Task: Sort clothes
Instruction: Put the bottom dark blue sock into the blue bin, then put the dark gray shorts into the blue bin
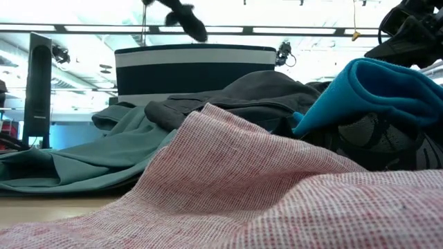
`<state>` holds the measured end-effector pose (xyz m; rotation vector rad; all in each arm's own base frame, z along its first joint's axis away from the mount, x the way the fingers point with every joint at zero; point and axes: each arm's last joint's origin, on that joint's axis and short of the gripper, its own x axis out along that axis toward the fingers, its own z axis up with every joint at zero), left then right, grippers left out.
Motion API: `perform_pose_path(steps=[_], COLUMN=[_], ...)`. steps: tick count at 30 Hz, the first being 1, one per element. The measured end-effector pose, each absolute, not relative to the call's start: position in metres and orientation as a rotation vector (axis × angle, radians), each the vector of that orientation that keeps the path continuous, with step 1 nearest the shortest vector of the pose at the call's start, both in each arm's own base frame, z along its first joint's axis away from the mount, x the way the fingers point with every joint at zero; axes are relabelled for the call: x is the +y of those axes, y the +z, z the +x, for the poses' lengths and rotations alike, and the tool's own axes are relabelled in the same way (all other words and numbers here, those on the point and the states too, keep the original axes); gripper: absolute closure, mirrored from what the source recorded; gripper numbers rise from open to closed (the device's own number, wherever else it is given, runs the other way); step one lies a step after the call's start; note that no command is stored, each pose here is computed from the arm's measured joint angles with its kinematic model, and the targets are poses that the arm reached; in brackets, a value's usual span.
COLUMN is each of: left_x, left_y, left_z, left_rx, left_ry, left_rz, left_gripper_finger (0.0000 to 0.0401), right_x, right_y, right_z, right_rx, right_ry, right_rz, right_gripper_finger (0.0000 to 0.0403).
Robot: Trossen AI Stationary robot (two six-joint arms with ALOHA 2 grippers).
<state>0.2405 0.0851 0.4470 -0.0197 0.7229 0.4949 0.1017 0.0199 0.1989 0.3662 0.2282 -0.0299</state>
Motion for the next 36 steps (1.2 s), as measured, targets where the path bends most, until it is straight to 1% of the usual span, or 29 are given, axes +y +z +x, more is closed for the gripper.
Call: perform_pose_path(steps=[6,10,14,18,25,28,31,33,36], left_x=[0.131,0.154,0.166,0.174,0.186,0.188,0.188,0.183,0.177], left_y=[0.422,0.409,0.401,0.399,0.400,0.400,0.398,0.395,0.397], left_z=[0.273,0.288,0.296,0.300,0.296,0.294,0.293,0.290,0.289], left_rx=[0.736,0.733,0.724,0.692,0.674,0.686,0.709,0.760,0.769], left_ry=[0.431,0.453,0.473,0.488,0.543,0.577,0.601,0.586,0.559], left_rz=[-0.080,-0.100,-0.106,-0.099,-0.101,-0.095,-0.095,-0.110,-0.113], left_gripper_finger=[0.0401,0.0399,0.0386,0.0358,0.0279,0.0253,0.0241,0.0239,0.0239], right_x=[0.020,0.020,0.020,0.020,0.020,0.020,0.020,0.020,0.020], right_y=[0.199,0.199,0.199,0.199,0.199,0.199,0.199,0.199,0.199], right_z=[0.102,0.102,0.102,0.102,0.102,0.102,0.102,0.102,0.102], right_rx=[0.227,0.227,0.227,0.228,0.227,0.227,0.228,0.227,0.227], right_ry=[-0.029,-0.029,-0.029,-0.030,-0.030,-0.030,-0.030,-0.030,-0.030], right_rz=[0.366,0.366,0.366,0.366,0.366,0.366,0.366,0.366,0.367], right_gripper_finger=[0.0314,0.0314,0.0314,0.0314,0.0314,0.0314,0.0314,0.0314,0.0314])
